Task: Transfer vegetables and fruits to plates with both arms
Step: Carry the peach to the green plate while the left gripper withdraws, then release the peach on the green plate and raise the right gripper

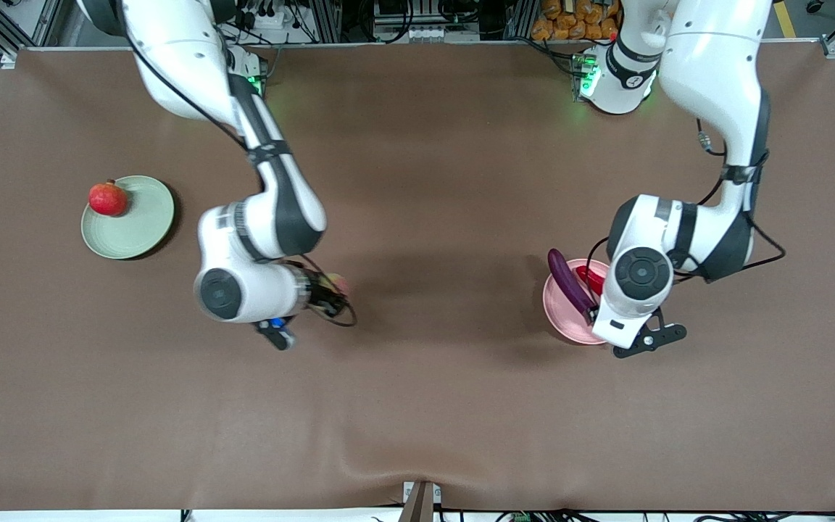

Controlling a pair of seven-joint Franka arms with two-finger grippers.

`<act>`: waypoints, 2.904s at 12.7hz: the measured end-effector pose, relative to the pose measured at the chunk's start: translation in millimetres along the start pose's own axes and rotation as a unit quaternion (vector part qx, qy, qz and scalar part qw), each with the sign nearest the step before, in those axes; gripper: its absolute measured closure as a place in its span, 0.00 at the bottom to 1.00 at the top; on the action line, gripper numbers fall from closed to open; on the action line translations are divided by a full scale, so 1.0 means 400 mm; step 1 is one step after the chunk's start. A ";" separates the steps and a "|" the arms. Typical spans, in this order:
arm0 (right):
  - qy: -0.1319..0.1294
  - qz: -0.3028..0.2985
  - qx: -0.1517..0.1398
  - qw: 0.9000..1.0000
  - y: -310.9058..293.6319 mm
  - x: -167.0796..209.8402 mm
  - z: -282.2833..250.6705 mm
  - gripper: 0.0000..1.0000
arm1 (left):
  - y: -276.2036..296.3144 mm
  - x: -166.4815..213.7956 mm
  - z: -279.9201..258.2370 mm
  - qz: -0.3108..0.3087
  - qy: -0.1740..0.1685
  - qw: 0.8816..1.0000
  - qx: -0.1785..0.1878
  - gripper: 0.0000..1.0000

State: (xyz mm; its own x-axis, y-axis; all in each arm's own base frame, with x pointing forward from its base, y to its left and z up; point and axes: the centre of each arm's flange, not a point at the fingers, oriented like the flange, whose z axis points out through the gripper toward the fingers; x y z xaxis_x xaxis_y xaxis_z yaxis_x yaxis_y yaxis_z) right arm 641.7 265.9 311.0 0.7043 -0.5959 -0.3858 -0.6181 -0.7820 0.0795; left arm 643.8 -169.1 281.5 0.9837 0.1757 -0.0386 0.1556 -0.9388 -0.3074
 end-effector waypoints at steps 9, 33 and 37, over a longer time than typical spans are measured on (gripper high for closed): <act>-0.092 -0.183 -0.045 0.978 0.789 0.373 -0.117 0.28 | -0.277 -0.047 -0.033 0.133 -0.147 0.979 -0.056 0.00; 0.091 -0.486 -0.068 0.866 0.538 0.339 -0.506 0.00 | -0.518 -0.212 -0.644 0.117 -0.018 0.985 -0.124 0.00; 0.122 -0.523 -0.028 0.843 0.570 0.328 -0.673 0.00 | -0.509 -0.241 -0.700 0.126 -0.011 0.984 -0.123 0.00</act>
State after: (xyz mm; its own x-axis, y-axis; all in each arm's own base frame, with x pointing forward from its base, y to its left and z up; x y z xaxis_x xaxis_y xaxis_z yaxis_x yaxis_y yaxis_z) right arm 687.1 -39.7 526.1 0.9091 0.4104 -0.0714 0.3981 -0.9064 -0.1414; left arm 542.6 -78.1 614.1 0.9921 -0.0689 -0.1048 -0.0740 -0.9962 -0.0455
